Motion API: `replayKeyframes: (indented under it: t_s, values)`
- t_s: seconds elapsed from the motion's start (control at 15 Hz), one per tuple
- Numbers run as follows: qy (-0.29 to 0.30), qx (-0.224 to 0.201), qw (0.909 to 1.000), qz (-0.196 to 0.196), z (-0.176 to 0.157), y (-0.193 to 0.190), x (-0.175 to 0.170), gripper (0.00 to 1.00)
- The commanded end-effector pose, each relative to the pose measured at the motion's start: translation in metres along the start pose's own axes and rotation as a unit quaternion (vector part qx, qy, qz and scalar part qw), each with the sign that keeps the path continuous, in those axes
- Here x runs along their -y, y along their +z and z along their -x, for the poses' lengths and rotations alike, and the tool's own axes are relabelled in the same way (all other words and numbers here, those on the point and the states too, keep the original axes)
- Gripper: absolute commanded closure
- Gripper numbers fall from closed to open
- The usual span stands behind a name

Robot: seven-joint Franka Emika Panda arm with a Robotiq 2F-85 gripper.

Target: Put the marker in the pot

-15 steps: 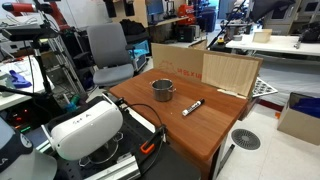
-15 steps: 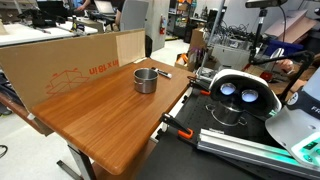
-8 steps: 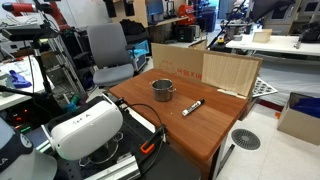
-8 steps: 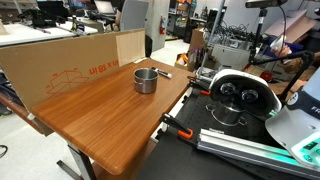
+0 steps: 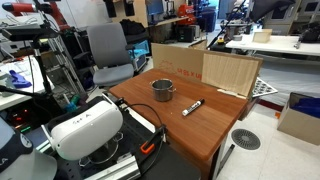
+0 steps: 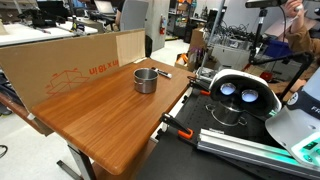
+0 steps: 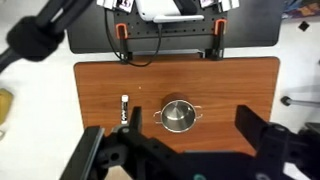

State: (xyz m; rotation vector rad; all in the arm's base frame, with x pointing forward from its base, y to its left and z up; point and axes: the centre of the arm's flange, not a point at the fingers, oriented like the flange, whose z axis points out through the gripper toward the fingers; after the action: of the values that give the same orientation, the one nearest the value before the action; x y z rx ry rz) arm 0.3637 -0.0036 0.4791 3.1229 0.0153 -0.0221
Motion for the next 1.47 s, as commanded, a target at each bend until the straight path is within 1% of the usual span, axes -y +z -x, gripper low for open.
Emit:
replayKeyframes:
  t_s: [0.0,0.07,0.13,0.33,0.47,0.67,1.0,1.13,1.4]
  values:
    - [0.0,0.0,1.0,0.0,0.0,0.0,0.0,0.0]
    - [0.0,0.0,1.0,0.0,0.0,0.0,0.0,0.0]
    - [0.007,-0.032,0.9995,0.001,-0.001,0.002,-0.002,0.0]
    - [0.02,-0.037,0.999,-0.013,-0.01,0.004,-0.012,0.0]
    - [0.04,-0.045,0.998,-0.019,-0.016,0.006,-0.02,0.0]
    - [0.055,-0.036,0.9974,-0.028,-0.029,0.017,-0.034,0.0]
    - [0.097,-0.03,0.9943,-0.034,-0.058,0.044,-0.062,0.0]
    - [0.108,-0.014,0.9935,-0.033,-0.072,0.058,-0.072,0.0]
    - [0.131,0.005,0.991,-0.027,-0.106,0.089,-0.085,0.0]
